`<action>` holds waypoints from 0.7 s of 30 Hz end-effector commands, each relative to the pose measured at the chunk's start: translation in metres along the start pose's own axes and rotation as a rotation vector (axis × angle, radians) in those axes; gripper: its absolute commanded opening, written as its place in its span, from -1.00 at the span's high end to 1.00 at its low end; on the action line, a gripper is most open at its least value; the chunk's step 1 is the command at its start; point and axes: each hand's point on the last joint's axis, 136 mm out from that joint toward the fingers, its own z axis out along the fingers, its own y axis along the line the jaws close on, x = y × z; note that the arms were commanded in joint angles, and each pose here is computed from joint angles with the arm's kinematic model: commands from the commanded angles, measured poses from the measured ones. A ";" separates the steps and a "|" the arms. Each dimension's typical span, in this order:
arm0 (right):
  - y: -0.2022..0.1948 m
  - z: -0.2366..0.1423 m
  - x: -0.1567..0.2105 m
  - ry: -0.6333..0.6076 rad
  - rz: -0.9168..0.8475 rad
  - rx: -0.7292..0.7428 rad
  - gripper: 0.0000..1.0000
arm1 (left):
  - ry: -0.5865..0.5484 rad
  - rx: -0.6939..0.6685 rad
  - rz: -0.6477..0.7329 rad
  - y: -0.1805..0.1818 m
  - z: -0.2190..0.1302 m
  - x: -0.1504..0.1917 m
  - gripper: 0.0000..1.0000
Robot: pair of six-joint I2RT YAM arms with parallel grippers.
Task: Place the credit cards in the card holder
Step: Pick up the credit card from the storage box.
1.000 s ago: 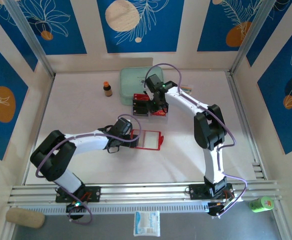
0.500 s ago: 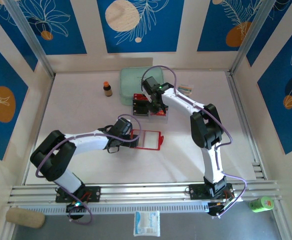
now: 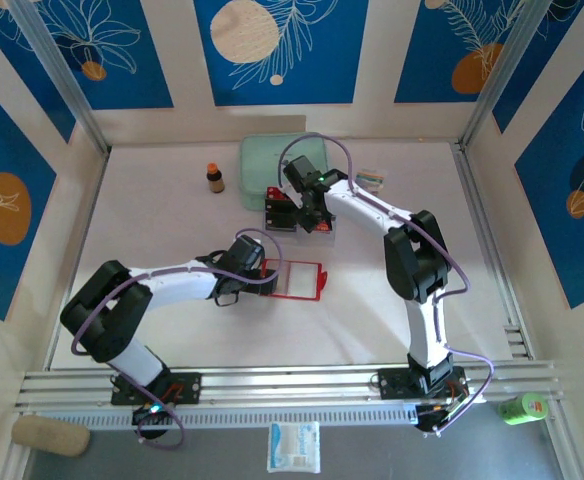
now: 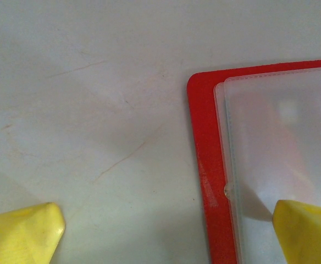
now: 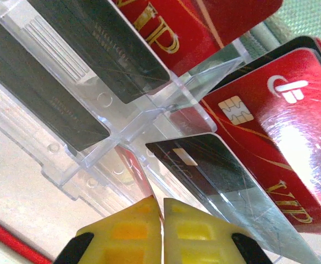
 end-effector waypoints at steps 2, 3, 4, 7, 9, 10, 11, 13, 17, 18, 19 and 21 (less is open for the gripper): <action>0.010 -0.006 -0.003 -0.029 -0.015 -0.037 0.94 | 0.060 -0.033 -0.012 0.012 0.005 0.019 -1.00; 0.010 -0.006 -0.004 -0.032 -0.018 -0.037 0.94 | 0.061 -0.032 -0.011 0.011 0.005 0.020 -1.00; 0.010 -0.008 -0.004 -0.034 -0.024 -0.035 0.96 | 0.061 -0.032 -0.011 0.012 0.005 0.019 -1.00; 0.010 -0.012 -0.006 -0.043 -0.040 -0.033 1.00 | 0.060 -0.032 -0.010 0.011 0.005 0.019 -1.00; 0.009 -0.018 -0.010 -0.060 -0.054 -0.024 1.00 | 0.060 -0.033 -0.009 0.011 0.004 0.019 -1.00; 0.008 -0.023 -0.012 -0.073 -0.061 -0.019 1.00 | 0.060 -0.033 -0.010 0.012 0.004 0.019 -1.00; 0.008 -0.027 -0.014 -0.083 -0.064 -0.017 1.00 | 0.059 -0.033 -0.012 0.012 0.004 0.019 -1.00; 0.007 -0.039 -0.018 -0.112 -0.071 -0.009 1.00 | 0.060 -0.033 -0.011 0.012 0.004 0.019 -1.00; 0.007 -0.060 -0.025 -0.163 -0.076 -0.001 1.00 | 0.059 -0.035 -0.011 0.012 0.004 0.019 -1.00; 0.008 -0.066 -0.027 -0.176 -0.074 -0.003 1.00 | 0.059 -0.036 -0.011 0.012 0.004 0.019 -1.00; 0.008 -0.072 -0.029 -0.191 -0.071 -0.004 1.00 | 0.059 -0.038 -0.011 0.013 0.004 0.019 -1.00; 0.010 -0.082 -0.031 -0.217 -0.057 -0.015 1.00 | 0.058 -0.039 -0.010 0.013 0.003 0.019 -0.99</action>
